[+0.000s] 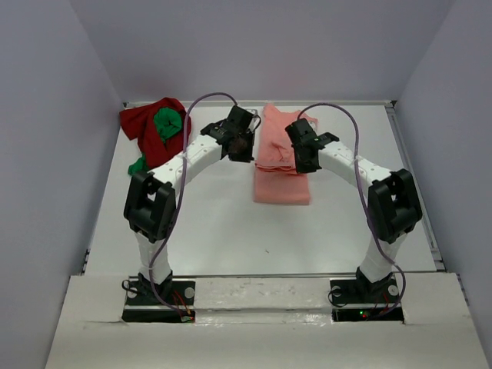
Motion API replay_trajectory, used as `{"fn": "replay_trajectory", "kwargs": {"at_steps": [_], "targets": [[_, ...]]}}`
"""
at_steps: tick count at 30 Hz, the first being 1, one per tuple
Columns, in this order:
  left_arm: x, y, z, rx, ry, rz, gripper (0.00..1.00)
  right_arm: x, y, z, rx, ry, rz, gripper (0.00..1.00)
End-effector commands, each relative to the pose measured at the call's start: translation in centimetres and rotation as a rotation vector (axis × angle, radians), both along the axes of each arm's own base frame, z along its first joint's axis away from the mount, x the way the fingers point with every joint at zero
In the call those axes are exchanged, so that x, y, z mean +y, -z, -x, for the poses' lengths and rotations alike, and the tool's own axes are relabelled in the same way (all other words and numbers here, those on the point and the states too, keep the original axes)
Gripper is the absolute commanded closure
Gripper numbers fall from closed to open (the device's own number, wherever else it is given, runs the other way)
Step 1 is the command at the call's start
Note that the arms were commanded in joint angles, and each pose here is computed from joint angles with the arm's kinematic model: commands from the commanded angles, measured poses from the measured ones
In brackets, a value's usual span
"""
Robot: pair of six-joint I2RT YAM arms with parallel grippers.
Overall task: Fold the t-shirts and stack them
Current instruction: Fold the tshirt
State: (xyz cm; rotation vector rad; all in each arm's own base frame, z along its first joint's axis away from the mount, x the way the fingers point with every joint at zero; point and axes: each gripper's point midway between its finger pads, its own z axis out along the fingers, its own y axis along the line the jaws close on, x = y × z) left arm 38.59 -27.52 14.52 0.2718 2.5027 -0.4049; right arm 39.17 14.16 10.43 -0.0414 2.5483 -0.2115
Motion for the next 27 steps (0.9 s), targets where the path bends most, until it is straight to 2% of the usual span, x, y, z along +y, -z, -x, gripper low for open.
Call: {"fn": "replay_trajectory", "kwargs": {"at_steps": [1, 15, 27], "targets": [[-1.3, -0.5, -0.4, -0.018, -0.001, 0.006, 1.00, 1.1, -1.9, 0.5, -0.080, 0.002, -0.053, 1.00], [-7.3, 2.1, 3.6, 0.059, 0.121, 0.058, 1.00, 2.2, 2.0, -0.2, -0.019, -0.013, -0.052, 1.00], [-6.8, 5.0, 4.5, 0.108, 0.119, 0.031, 1.00, 3.1, 4.4, -1.9, 0.017, -0.026, -0.024, 1.00]]}}
